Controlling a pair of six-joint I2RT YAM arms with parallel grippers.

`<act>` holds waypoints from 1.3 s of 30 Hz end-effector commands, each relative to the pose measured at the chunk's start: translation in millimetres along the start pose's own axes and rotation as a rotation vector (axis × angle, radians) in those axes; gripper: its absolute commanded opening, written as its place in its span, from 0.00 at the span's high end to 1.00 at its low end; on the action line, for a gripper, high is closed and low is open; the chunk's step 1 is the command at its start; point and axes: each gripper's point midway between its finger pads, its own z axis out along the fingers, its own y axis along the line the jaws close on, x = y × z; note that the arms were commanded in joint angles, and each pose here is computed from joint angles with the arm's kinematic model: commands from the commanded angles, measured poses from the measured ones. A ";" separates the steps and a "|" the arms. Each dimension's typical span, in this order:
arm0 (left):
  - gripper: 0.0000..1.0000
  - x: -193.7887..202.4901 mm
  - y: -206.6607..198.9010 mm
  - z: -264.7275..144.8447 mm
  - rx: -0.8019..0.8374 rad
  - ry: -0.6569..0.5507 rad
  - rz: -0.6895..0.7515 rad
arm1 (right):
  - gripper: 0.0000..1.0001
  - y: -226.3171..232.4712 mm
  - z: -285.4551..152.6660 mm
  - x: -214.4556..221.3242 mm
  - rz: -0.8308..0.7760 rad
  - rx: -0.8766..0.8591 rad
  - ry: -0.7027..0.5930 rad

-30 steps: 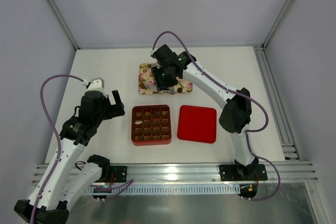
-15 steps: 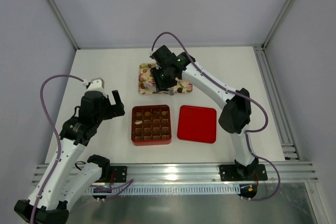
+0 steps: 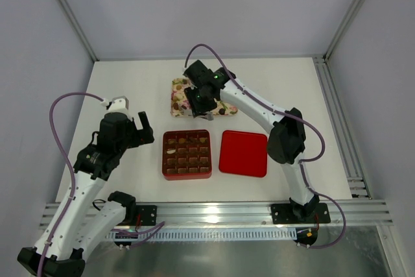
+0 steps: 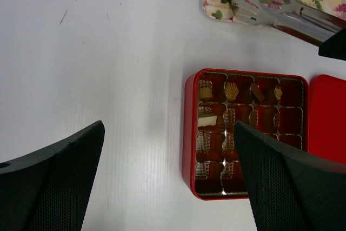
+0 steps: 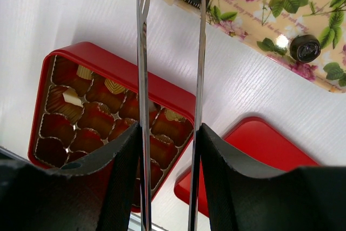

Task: Pack the chocolate

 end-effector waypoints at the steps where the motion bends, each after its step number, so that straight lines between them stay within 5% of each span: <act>1: 0.00 -10.5 -0.8 -2.7 0.001 -0.041 -0.014 | 0.52 3.6 2.0 -7.8 0.001 0.008 -0.030; 14: 0.00 -11.2 -0.6 -2.9 0.001 -0.044 -0.016 | 0.63 2.1 1.7 -2.5 -0.015 0.027 -0.022; 39: 0.00 -10.3 -0.7 -2.3 0.001 -0.041 -0.016 | 0.56 -3.6 -23.7 -3.3 -0.018 0.047 -0.061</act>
